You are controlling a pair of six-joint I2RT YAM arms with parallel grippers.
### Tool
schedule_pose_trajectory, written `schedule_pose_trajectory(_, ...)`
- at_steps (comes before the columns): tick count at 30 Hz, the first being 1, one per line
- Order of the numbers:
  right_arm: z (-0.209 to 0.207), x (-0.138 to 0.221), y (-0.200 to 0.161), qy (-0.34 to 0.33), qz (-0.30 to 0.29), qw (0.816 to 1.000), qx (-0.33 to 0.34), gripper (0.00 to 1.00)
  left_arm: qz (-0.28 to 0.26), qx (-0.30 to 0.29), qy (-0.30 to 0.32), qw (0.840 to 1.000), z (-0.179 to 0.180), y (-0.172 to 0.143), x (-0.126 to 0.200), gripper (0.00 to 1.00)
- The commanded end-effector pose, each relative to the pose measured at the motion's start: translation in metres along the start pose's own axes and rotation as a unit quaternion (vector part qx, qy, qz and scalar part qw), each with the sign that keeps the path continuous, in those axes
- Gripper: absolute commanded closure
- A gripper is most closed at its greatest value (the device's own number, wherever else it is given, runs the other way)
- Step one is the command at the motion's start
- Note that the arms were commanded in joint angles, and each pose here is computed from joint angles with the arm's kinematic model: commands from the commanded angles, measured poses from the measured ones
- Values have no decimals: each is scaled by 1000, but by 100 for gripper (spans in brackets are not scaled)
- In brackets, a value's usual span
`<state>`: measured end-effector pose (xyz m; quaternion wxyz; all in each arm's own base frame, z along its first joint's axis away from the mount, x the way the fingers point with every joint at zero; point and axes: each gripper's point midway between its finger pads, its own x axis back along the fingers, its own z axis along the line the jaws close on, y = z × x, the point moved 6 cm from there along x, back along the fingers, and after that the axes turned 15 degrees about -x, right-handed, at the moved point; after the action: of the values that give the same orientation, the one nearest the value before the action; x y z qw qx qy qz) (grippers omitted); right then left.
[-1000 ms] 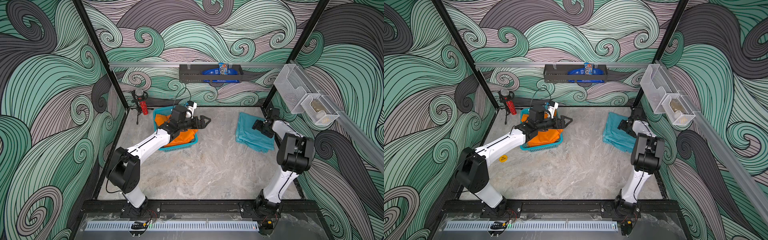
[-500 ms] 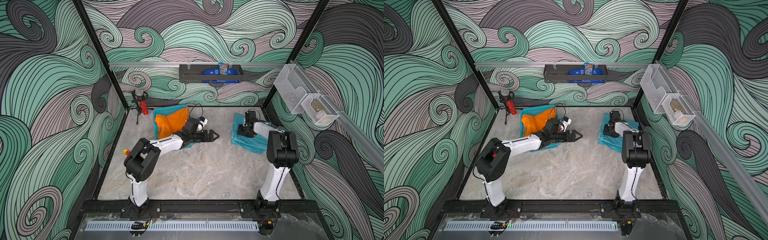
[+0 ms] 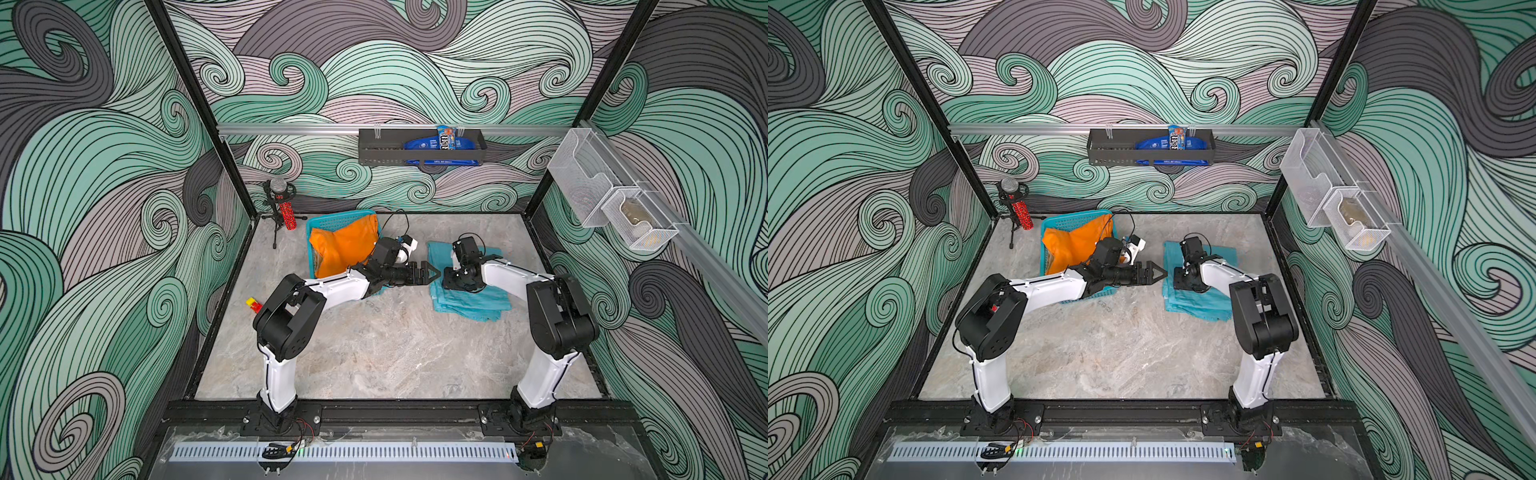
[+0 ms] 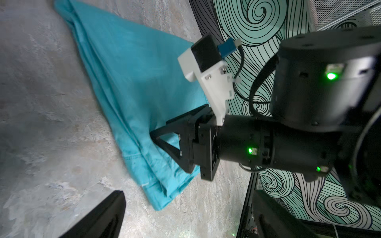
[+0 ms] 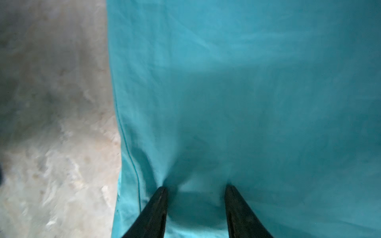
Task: Put the folded long pants in the basket
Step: Move the long pant to the center of the board, then pick up the long pant at the center of the board.
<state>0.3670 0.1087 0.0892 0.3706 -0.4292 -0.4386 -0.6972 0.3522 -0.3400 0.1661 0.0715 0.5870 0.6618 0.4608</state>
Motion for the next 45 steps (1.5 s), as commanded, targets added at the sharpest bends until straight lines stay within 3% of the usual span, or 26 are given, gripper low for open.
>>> schedule_pose_trajectory(1, 5, 25, 2, 22, -6, 1000, -22, 51, 35, 22, 57, 997, 26, -18, -4, 1)
schedule_pose_trajectory(6, 0, 71, 33, 57, -71, 995, -38, 46, 30, -5, 102, 994, 17, -3, 8, 1)
schedule_pose_trajectory(11, -42, 88, 57, 69, -96, 990, -75, 39, 14, -24, 121, 992, 4, 19, 23, 1)
schedule_pose_trajectory(12, -55, 86, 61, 69, -97, 989, -83, 35, 10, -27, 119, 993, -1, 24, 25, 1)
schedule_pose_trajectory(14, -82, 85, 66, 64, -105, 987, -108, 11, 3, -34, 109, 993, -13, 30, 26, 1)
schedule_pose_trajectory(16, -106, 86, 70, 73, -124, 981, -133, 0, -3, -44, 99, 994, -27, 36, 26, 1)
schedule_pose_trajectory(23, -154, 74, 66, 136, -134, 959, -208, 0, -2, -58, 93, 994, -50, 36, 10, 2)
schedule_pose_trajectory(30, -157, 45, 48, 154, -102, 959, -216, 0, 35, -15, 152, 988, -13, -1, -17, 1)
schedule_pose_trajectory(40, -161, 12, 29, 166, -45, 954, -245, 1, 67, 14, 172, 983, 14, -25, -45, 1)
schedule_pose_trajectory(45, -156, 7, 22, 171, -34, 955, -240, 7, 81, 25, 179, 980, 27, -37, -58, 1)
